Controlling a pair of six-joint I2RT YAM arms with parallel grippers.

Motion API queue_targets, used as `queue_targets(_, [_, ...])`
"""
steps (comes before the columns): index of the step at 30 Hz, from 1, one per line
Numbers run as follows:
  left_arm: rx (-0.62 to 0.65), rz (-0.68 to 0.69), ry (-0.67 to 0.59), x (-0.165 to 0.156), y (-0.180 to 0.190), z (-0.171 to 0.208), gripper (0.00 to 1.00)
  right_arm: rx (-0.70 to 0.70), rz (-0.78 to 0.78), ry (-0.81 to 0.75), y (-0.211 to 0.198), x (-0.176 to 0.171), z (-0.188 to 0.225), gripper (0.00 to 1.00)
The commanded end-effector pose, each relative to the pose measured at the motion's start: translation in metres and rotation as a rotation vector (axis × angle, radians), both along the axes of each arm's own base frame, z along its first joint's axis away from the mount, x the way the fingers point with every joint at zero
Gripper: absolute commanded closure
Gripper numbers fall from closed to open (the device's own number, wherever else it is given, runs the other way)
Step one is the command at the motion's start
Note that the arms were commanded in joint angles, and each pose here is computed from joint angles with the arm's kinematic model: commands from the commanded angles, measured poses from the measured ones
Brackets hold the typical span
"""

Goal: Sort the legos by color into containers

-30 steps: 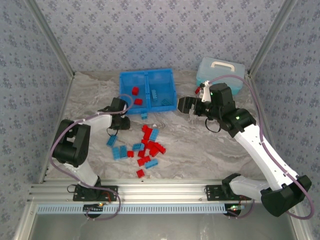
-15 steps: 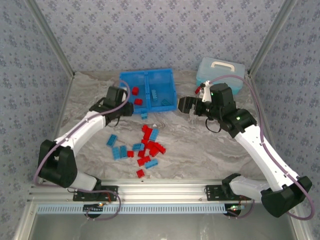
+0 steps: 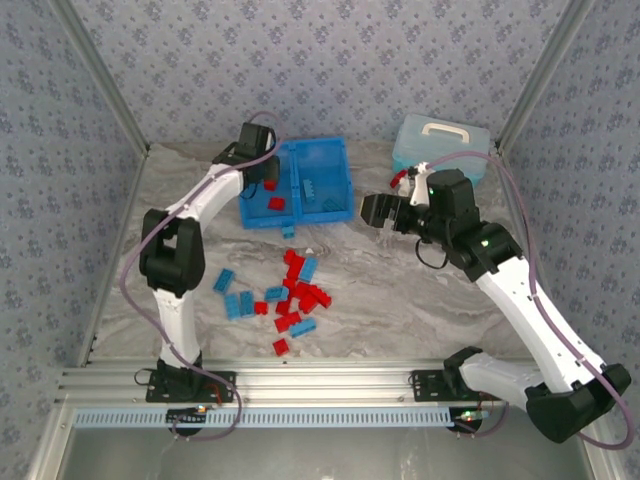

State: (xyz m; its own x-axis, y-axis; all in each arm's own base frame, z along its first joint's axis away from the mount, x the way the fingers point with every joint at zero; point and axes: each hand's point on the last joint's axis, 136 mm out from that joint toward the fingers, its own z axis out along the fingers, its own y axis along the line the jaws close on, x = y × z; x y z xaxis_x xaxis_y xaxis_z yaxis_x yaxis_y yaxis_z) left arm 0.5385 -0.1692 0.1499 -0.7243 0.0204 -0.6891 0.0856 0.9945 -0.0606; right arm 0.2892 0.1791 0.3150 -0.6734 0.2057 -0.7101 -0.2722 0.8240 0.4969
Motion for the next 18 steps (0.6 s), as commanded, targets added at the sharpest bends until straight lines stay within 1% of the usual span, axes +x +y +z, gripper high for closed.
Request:
queue_targets(1, [0.006, -0.021, -0.001, 0.004, -0.003, 0.015, 0.6, -0.004, -0.022, 0.005, -0.005, -0.004, 0.005, 0.0])
queue_targets(5, [-0.021, -0.037, -0.003, -0.001, -0.007, 0.021, 0.56, -0.004, -0.021, 0.005, -0.002, 0.001, 0.005, 0.0])
queue_targets(6, [-0.029, -0.041, -0.013, -0.003, -0.008, 0.026, 0.56, -0.008, -0.018, 0.008, -0.001, 0.003, 0.004, 0.0])
queue_targets(9, [-0.047, -0.055, -0.036, -0.01, -0.008, 0.047, 0.49, -0.031, -0.007, 0.023, 0.003, 0.009, -0.004, 0.0])
queue_targets(11, [-0.069, -0.071, -0.055, -0.019, -0.009, 0.067, 0.49, -0.057, 0.008, 0.032, 0.006, 0.011, -0.011, 0.0])
queue_targets(14, [-0.119, -0.098, -0.102, -0.046, -0.007, 0.104, 0.48, -0.151, 0.039, 0.041, 0.016, 0.011, -0.026, 0.0])
queue_targets(16, [-0.142, -0.127, -0.125, -0.074, -0.003, 0.123, 0.48, -0.233, 0.058, 0.079, 0.025, 0.01, -0.041, 0.0])
queue_targets(18, [-0.154, -0.17, -0.136, -0.104, 0.0, 0.132, 0.48, -0.3, 0.079, 0.132, 0.038, 0.008, -0.06, 0.0])
